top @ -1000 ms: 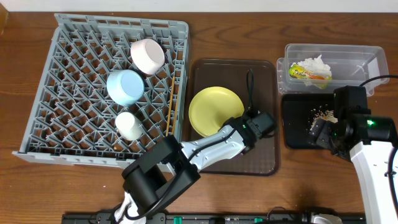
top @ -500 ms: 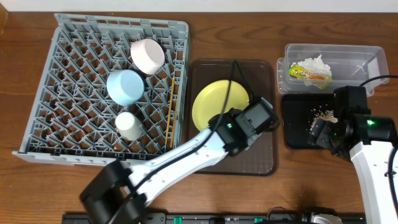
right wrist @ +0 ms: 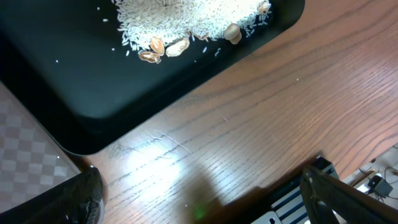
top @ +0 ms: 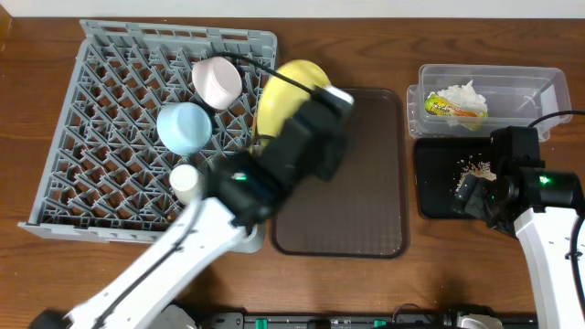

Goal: Sort waste into correct bins and load items into the dishwasher
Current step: 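Stand the yellow plate upright in the rack and release it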

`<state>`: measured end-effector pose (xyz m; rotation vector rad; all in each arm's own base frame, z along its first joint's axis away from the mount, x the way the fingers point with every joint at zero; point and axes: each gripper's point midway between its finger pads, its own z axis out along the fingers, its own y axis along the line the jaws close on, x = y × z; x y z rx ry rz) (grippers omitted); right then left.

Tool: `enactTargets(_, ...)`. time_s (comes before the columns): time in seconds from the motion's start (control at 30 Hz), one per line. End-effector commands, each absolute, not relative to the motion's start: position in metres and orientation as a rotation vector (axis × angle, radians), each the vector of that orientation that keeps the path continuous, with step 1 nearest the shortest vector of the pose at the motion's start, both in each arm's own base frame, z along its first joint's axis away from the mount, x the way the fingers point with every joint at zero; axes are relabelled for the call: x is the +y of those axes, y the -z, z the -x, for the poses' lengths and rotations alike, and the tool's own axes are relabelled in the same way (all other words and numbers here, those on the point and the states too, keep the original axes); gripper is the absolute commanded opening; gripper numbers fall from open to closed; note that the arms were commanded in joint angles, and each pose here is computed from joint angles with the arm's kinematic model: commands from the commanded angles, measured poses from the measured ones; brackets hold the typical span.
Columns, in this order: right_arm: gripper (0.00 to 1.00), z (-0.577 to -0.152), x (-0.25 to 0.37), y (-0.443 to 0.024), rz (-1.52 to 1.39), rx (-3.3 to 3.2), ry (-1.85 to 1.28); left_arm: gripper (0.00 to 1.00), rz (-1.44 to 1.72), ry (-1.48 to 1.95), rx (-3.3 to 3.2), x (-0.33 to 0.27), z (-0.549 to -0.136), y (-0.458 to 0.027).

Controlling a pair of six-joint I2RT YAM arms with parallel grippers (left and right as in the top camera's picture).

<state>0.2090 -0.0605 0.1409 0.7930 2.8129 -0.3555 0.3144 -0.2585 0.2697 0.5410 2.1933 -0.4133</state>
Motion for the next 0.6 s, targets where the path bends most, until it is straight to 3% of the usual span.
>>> enactTargets(0.0,0.99,-0.212,-0.063,-0.148,-0.823,2.774,0.347,0.06,-0.53,0.708,2.156,-0.252,-0.312,-0.302)
enactTargets(0.3,0.99,-0.212,-0.063,-0.148,-0.824,2.774,0.347,0.06,-0.474,1.155,2.144,-0.21,-0.325,-0.315)
enactTargets(0.57,0.99,-0.212,-0.063,-0.148,-0.823,2.774,0.346,0.06,-0.352,1.418,2.164,-0.172,-0.353,-0.293)
